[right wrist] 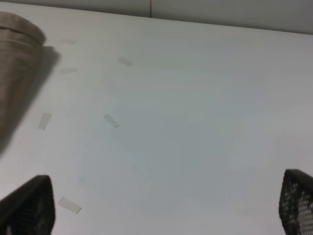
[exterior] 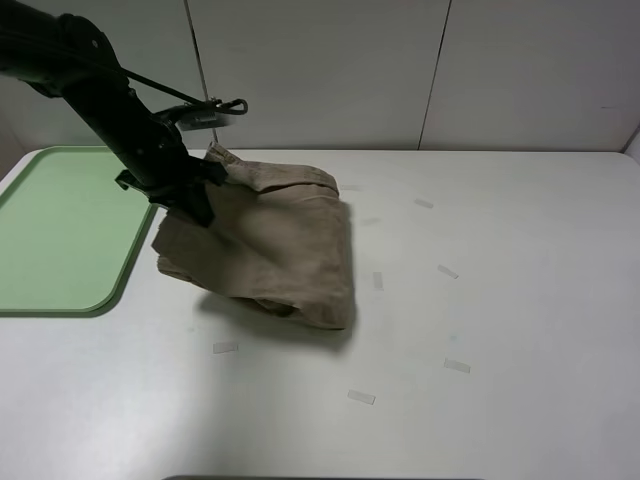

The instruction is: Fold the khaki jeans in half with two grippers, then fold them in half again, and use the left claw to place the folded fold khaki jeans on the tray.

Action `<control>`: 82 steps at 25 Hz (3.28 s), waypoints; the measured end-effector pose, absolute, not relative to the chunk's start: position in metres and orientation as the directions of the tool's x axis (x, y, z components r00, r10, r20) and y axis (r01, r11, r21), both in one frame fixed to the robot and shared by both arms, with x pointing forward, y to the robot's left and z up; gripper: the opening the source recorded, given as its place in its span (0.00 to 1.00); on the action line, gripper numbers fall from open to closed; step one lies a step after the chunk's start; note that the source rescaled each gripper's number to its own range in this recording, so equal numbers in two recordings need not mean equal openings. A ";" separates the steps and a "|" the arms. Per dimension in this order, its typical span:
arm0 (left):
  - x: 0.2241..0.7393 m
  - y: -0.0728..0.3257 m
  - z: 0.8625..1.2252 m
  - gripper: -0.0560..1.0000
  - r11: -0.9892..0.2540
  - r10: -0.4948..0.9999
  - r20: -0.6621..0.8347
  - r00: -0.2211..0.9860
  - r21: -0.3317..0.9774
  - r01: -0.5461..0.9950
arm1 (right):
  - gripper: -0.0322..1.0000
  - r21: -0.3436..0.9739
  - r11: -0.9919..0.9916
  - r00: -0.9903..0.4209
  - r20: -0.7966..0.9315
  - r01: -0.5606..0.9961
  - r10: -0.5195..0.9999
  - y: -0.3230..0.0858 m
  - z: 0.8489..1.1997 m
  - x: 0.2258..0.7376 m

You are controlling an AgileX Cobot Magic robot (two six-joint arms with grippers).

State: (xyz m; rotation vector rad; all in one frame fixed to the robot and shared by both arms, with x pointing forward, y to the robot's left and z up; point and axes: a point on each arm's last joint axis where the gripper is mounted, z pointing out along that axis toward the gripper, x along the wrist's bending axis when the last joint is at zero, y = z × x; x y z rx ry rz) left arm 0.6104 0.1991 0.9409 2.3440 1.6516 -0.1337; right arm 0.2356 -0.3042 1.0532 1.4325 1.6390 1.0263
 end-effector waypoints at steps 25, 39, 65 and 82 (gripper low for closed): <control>0.612 0.339 0.992 0.06 -0.323 0.903 0.331 0.273 0.105 0.940 | 1.00 0.905 0.066 -0.125 -0.015 0.420 0.992 -0.304 1.053 0.236; 0.616 0.382 0.996 0.06 -0.309 0.882 0.419 0.214 0.174 0.935 | 1.00 0.905 0.066 -0.125 -0.015 0.420 0.992 -0.304 1.053 0.236; 0.619 0.385 0.997 0.79 -0.248 0.909 0.393 0.138 0.244 0.938 | 1.00 0.905 0.066 -0.125 -0.015 0.420 0.992 -0.304 1.053 0.236; 0.592 0.380 1.075 0.89 -0.224 0.908 0.418 0.013 0.459 0.860 | 1.00 0.905 0.066 -0.125 -0.015 0.420 0.992 -0.304 1.053 0.236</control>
